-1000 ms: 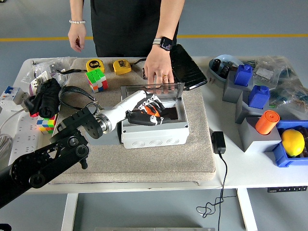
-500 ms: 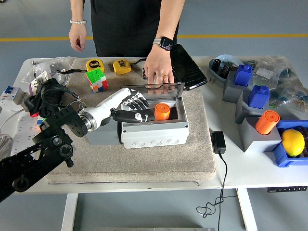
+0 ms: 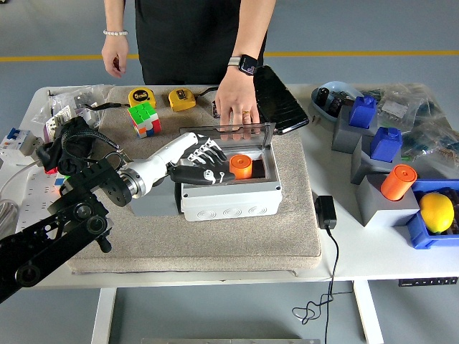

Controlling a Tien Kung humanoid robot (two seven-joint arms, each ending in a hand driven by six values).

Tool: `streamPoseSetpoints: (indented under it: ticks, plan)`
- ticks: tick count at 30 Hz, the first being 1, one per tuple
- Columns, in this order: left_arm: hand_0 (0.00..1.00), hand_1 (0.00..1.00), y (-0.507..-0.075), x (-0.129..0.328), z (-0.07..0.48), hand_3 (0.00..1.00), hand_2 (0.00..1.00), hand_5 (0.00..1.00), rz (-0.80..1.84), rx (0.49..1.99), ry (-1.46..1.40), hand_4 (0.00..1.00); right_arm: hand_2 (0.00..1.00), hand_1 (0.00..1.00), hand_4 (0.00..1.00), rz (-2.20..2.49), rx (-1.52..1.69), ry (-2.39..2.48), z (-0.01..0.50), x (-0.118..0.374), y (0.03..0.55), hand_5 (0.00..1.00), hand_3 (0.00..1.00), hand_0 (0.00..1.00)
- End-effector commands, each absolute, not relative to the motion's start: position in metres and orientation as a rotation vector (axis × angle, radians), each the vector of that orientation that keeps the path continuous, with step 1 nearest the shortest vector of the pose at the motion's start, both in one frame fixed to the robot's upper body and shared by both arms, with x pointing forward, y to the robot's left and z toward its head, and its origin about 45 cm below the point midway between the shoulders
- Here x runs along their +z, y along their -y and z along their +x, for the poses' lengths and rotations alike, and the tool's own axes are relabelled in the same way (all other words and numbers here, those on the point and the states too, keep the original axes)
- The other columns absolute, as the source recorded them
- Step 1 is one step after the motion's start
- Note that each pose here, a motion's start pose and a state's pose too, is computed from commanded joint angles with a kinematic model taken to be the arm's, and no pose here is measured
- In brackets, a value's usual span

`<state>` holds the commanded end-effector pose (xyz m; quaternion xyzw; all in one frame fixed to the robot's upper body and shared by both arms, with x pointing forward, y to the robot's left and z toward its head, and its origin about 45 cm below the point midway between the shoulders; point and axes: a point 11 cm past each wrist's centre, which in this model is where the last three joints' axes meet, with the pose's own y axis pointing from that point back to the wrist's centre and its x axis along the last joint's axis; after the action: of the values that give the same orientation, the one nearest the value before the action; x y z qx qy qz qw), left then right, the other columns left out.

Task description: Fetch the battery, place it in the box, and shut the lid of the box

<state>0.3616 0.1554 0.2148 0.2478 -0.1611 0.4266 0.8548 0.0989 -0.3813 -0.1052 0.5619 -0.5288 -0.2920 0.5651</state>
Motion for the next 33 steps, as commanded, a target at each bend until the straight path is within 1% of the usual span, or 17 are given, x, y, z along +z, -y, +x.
streamPoseSetpoints:
  ticks: [4,5,10,11,24,33]
  plan:
    - [0.533,0.59,-0.139,0.224,0.36,0.549,0.573,0.417,0.419,0.883,0.299,0.945,0.677,0.673,0.998,1.323,-0.686,1.242,0.099,-0.105,0.381,0.57,0.641,0.71]
    - [0.606,0.603,-0.136,0.226,0.36,0.552,0.581,0.414,0.4,0.882,0.293,0.948,0.677,0.672,0.998,1.323,-0.686,1.242,0.099,-0.105,0.381,0.57,0.64,0.71]
    - [0.606,0.603,-0.122,0.233,0.363,0.552,0.581,0.414,0.342,0.875,0.276,0.948,0.677,0.672,0.998,1.326,-0.685,1.243,0.1,-0.105,0.38,0.57,0.64,0.71]
    - [0.689,0.622,-0.12,0.233,0.364,0.556,0.584,0.412,0.34,0.873,0.274,0.947,0.677,0.674,0.998,1.327,-0.685,1.242,0.101,-0.105,0.38,0.569,0.641,0.711]
    - [0.706,0.623,-0.106,0.205,0.366,0.556,0.584,0.408,0.379,0.836,0.217,0.945,0.677,0.674,0.998,1.337,-0.681,1.236,0.102,-0.105,0.378,0.568,0.64,0.711]
    - [0.706,0.618,-0.111,0.195,0.368,0.555,0.582,0.402,0.407,0.849,0.223,0.945,0.677,0.674,0.998,1.342,-0.68,1.236,0.104,-0.105,0.376,0.568,0.641,0.712]
